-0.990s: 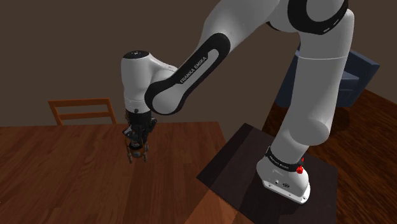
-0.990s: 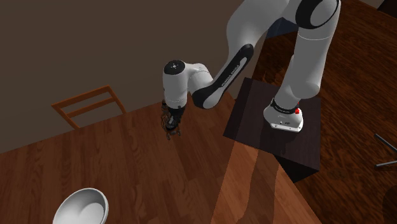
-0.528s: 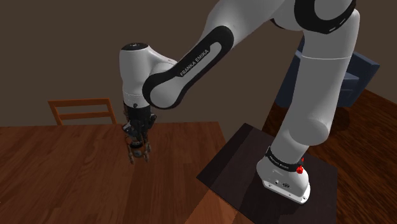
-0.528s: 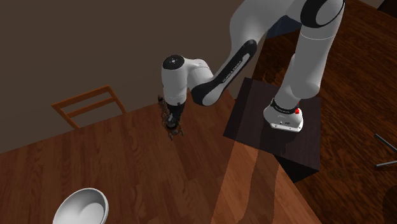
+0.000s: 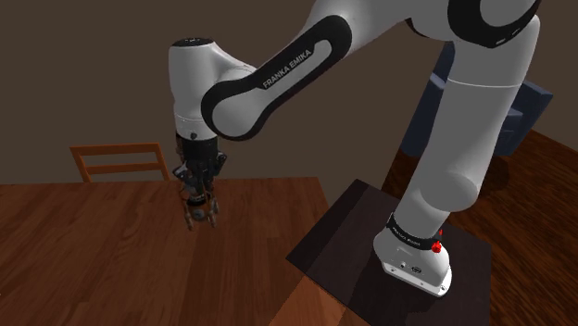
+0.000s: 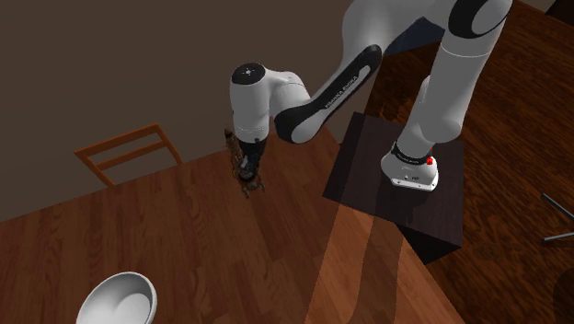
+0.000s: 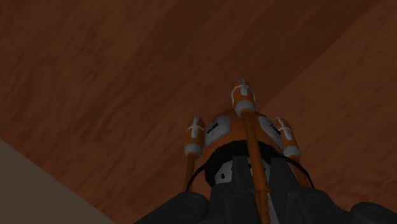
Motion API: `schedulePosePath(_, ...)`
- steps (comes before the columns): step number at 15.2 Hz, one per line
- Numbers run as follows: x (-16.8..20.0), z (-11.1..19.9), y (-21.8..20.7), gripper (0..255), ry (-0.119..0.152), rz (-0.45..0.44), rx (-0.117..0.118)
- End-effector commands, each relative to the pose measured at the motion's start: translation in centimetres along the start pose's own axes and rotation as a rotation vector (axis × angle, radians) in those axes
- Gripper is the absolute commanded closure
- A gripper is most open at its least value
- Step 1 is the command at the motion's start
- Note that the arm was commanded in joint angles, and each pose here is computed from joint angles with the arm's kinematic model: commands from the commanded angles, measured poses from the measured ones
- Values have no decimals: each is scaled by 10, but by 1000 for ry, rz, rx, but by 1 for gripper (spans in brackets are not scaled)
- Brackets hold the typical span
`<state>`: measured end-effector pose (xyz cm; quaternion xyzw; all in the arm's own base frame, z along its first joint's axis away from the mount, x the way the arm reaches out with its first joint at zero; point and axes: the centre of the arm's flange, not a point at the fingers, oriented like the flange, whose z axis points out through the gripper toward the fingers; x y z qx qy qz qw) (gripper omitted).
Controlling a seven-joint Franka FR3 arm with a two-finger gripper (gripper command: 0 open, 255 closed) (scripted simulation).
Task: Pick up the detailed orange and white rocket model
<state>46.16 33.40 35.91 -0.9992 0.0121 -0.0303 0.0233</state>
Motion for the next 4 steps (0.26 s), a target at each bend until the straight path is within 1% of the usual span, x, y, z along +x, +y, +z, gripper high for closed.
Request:
schedulePosePath(1, 1, -11, 0, 255, 1, 0, 0)
schedulePosePath(2, 1, -16, 0, 255, 1, 0, 0)
schedulePosePath(4, 1, -17, 0, 255, 1, 0, 0)
